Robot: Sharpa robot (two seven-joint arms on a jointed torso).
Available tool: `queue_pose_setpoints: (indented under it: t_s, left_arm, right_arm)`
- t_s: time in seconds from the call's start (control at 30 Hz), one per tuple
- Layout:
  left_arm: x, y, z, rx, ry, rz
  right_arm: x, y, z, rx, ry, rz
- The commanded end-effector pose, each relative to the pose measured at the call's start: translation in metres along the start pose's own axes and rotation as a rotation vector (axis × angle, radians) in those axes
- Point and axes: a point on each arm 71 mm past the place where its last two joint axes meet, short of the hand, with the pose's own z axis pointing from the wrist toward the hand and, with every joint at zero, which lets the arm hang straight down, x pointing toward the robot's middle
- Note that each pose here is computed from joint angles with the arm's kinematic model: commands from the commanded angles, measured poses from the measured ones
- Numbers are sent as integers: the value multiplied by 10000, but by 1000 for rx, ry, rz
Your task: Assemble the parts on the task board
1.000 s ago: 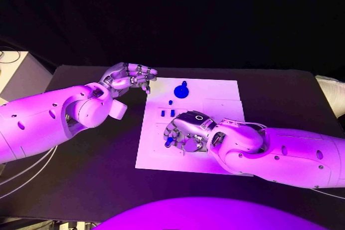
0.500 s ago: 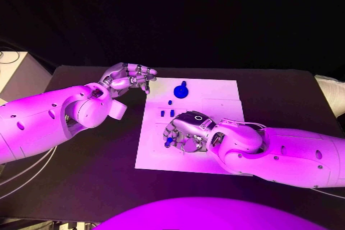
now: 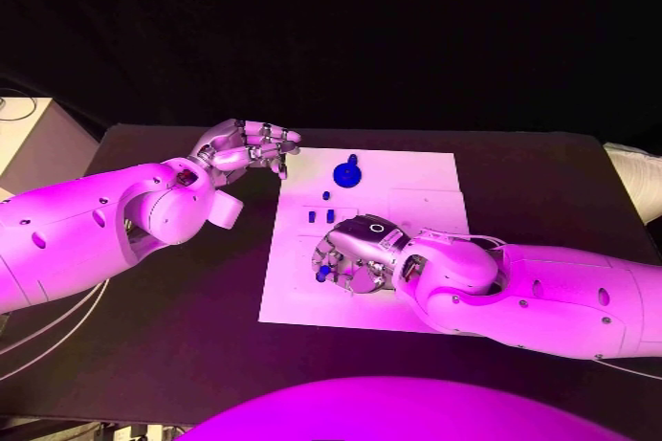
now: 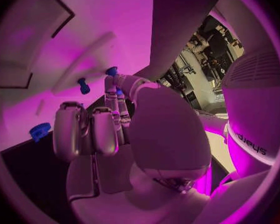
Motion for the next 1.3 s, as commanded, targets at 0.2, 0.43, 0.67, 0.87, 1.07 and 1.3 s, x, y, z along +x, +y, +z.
queue_pose_setpoints:
  t_s: [0.2, 0.43, 0.67, 0.87, 1.07, 1.3]
  left_arm:
    - [21, -8, 2, 6, 15, -9]
    - [21, -8, 1, 6, 15, -9]
    - [23, -8, 2, 6, 16, -10]
    - [23, -8, 2, 6, 16, -10]
    - [22, -8, 3, 5, 16, -10]
    - [17, -6, 5, 6, 14, -9]
  right_arm:
    - [42, 0, 3, -8, 22, -27]
    - [21, 1, -4, -14, -9, -18]
    - [-5, -3, -25, -13, -40, -13]
    - [-44, 2, -55, -15, -83, -3]
    - [-115, -6, -112, -17, -131, 13]
    - [-356, -159, -253, 18, -199, 121]
